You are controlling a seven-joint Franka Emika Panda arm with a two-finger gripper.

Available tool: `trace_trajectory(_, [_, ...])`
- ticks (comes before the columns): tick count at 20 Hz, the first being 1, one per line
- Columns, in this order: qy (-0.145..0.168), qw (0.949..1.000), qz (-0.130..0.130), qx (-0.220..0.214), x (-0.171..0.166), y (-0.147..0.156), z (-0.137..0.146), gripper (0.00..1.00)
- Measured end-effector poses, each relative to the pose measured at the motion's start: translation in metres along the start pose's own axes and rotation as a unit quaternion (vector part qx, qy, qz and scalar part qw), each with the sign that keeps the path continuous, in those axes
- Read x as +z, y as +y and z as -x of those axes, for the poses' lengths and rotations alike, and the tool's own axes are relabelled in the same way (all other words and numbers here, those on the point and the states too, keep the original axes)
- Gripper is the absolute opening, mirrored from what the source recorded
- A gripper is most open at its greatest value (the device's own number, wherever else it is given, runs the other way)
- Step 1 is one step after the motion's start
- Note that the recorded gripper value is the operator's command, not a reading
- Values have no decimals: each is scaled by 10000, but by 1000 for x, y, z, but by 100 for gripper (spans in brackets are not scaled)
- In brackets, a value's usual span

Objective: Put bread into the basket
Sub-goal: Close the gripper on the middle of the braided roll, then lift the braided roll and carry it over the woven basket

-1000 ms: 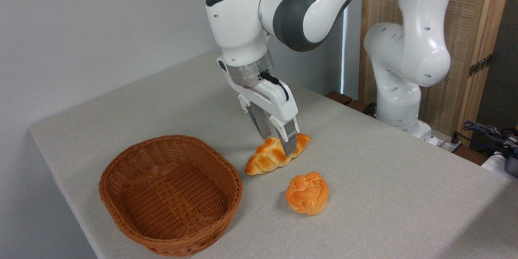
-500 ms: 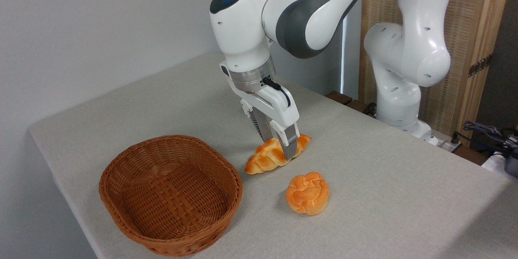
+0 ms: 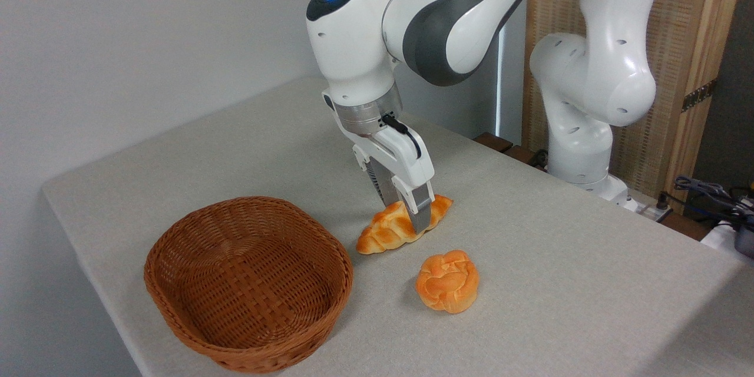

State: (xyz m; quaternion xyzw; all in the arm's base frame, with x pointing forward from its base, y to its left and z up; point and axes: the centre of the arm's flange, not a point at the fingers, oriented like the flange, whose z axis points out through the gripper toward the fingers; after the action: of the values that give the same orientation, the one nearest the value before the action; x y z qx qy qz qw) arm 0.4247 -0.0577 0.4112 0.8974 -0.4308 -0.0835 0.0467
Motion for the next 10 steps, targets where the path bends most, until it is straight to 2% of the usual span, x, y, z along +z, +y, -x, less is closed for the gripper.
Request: trace_trajectory(10, [-15,10000,11,-1,2,0,0,31])
